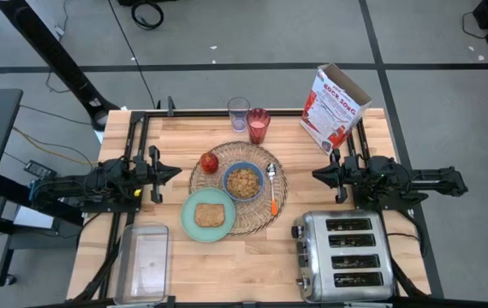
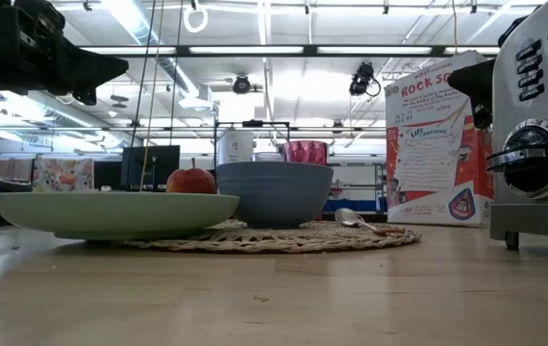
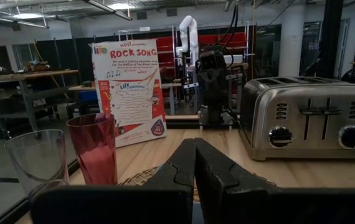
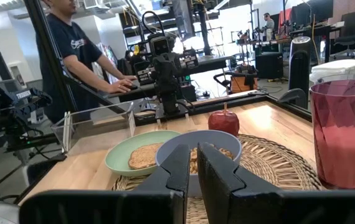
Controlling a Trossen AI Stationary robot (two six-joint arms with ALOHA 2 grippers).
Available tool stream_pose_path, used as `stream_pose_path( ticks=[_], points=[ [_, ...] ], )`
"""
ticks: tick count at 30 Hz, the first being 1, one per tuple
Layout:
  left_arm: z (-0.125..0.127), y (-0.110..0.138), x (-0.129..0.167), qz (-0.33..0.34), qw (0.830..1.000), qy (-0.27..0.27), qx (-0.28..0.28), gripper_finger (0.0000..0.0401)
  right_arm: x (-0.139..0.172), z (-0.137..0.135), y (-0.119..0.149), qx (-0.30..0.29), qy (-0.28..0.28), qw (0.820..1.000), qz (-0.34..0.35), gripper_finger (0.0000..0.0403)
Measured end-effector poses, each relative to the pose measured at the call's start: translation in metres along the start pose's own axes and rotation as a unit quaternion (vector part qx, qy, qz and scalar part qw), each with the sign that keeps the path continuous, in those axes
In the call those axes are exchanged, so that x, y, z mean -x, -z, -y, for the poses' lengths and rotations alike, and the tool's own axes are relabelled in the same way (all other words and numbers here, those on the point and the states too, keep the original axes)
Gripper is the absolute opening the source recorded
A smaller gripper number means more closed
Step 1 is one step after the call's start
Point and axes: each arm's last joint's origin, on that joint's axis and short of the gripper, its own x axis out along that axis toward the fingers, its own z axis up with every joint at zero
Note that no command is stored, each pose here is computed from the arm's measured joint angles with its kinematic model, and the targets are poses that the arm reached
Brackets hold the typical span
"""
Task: Arrange a breakfast setting
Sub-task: Return to Home Position
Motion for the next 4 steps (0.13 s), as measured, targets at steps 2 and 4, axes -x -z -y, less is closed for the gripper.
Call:
stream_pose_path(
  ticks=[2, 4],
  points=[
    [0.0, -0.0001, 0.0, 0.0, 1.0, 0.0, 0.0, 0.0011, 0.0, 0.0, 0.0, 0.0, 0.0, 1.0, 0.0, 0.0041],
    [0.0, -0.0001, 0.0, 0.0, 1.0, 0.0, 0.0, 0.0011, 0.0, 0.0, 0.0, 0.0, 0.0, 1.0, 0.0, 0.0041]
  ],
)
